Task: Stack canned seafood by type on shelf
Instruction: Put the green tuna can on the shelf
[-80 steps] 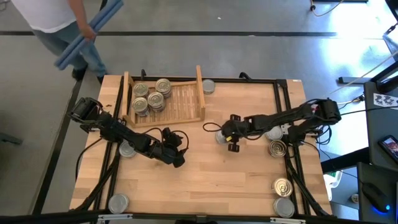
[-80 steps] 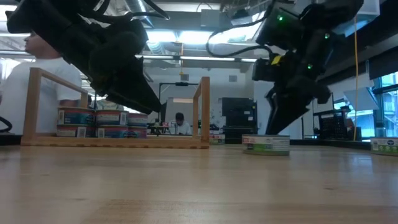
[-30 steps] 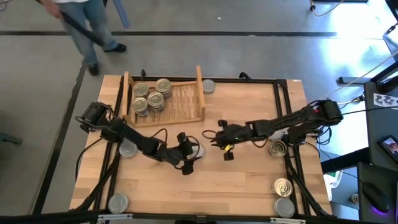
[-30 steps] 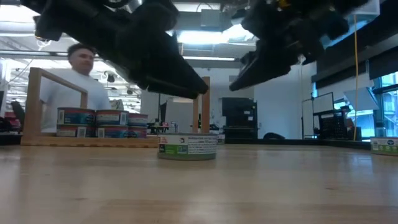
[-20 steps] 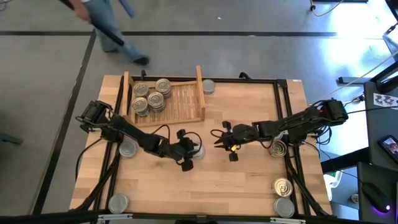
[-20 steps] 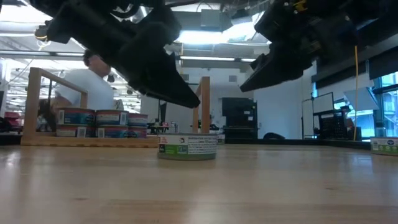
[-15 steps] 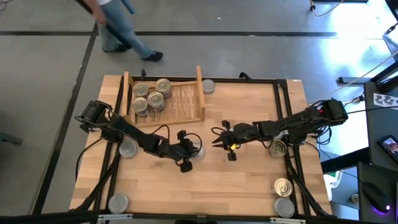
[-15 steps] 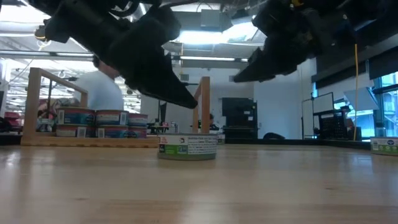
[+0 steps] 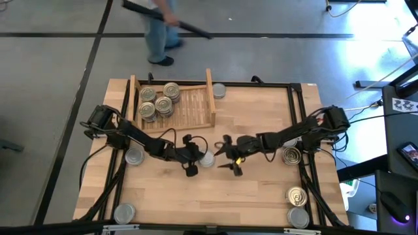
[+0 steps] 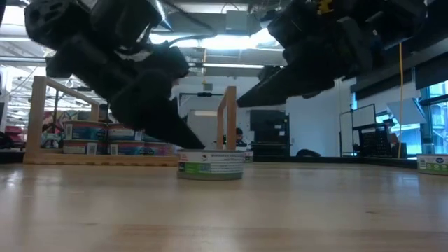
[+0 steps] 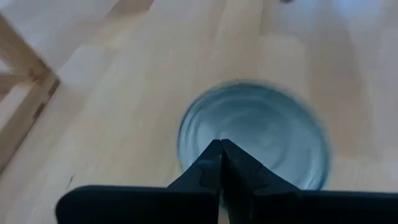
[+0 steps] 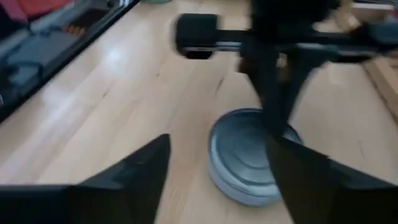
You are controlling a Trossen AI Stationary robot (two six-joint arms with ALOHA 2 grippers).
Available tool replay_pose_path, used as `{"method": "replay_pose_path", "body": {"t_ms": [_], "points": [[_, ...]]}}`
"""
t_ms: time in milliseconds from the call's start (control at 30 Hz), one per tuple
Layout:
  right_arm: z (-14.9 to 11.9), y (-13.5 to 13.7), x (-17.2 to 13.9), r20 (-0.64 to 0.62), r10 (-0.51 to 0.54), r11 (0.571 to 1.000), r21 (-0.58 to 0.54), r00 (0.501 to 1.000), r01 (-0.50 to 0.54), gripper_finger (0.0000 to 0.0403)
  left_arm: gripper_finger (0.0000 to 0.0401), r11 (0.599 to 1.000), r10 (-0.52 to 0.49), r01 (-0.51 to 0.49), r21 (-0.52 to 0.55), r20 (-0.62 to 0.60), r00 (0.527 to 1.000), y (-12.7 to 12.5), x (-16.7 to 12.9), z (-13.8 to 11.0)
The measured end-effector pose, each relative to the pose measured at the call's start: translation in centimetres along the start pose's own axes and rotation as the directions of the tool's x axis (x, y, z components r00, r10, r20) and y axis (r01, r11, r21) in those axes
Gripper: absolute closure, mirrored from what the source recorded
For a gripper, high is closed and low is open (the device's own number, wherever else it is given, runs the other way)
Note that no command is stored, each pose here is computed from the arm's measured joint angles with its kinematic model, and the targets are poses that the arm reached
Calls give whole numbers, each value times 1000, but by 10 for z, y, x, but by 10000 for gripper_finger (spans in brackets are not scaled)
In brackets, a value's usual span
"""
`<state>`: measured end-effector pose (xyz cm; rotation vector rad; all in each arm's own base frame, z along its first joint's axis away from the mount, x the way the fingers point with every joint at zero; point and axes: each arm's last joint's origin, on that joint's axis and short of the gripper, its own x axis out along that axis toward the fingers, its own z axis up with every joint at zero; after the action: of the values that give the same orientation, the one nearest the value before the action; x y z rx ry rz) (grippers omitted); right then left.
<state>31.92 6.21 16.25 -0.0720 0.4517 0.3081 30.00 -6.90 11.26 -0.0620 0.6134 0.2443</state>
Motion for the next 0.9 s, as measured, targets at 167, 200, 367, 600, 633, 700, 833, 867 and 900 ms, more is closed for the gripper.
{"method": "replay_pose_path", "body": {"t_ms": [167, 200, 367, 600, 633, 700, 833, 867, 900], "points": [[-3, 7, 22, -37, -28, 987, -159, 999, 22, 68, 399, 999, 13, -13, -44, 19, 1000, 10, -3, -14], [-4, 8, 26, -47, -47, 980, -196, 998, 37, 61, 398, 999, 11, -9, -53, 33, 999, 12, -4, -17], [-6, 9, 46, -81, -198, 897, -418, 977, 147, 55, 399, 991, 9, -1, -133, 61, 998, 20, -7, -27], [-15, 2, 65, -196, -333, 770, -621, 922, 146, 78, 398, 964, 43, -28, -266, 48, 998, 29, 1, -37], [-15, 1, 67, -206, -355, 754, -640, 912, 149, 81, 399, 958, 48, -30, -284, 56, 997, 30, 3, -37], [-14, 1, 69, -233, -373, 734, -666, 898, 132, 87, 399, 949, 52, -28, -314, 70, 996, 30, 5, -38], [-14, 0, 71, -286, -387, 713, -696, 877, 88, 96, 399, 935, 53, -17, -354, 93, 994, 31, 9, -39], [-14, 0, 71, -295, -387, 710, -700, 874, 78, 98, 399, 928, 51, -13, -374, 93, 994, 31, 9, -39], [-15, 0, 71, -304, -389, 705, -705, 870, 69, 100, 399, 921, 50, -10, -390, 92, 995, 32, 10, -39]]}}
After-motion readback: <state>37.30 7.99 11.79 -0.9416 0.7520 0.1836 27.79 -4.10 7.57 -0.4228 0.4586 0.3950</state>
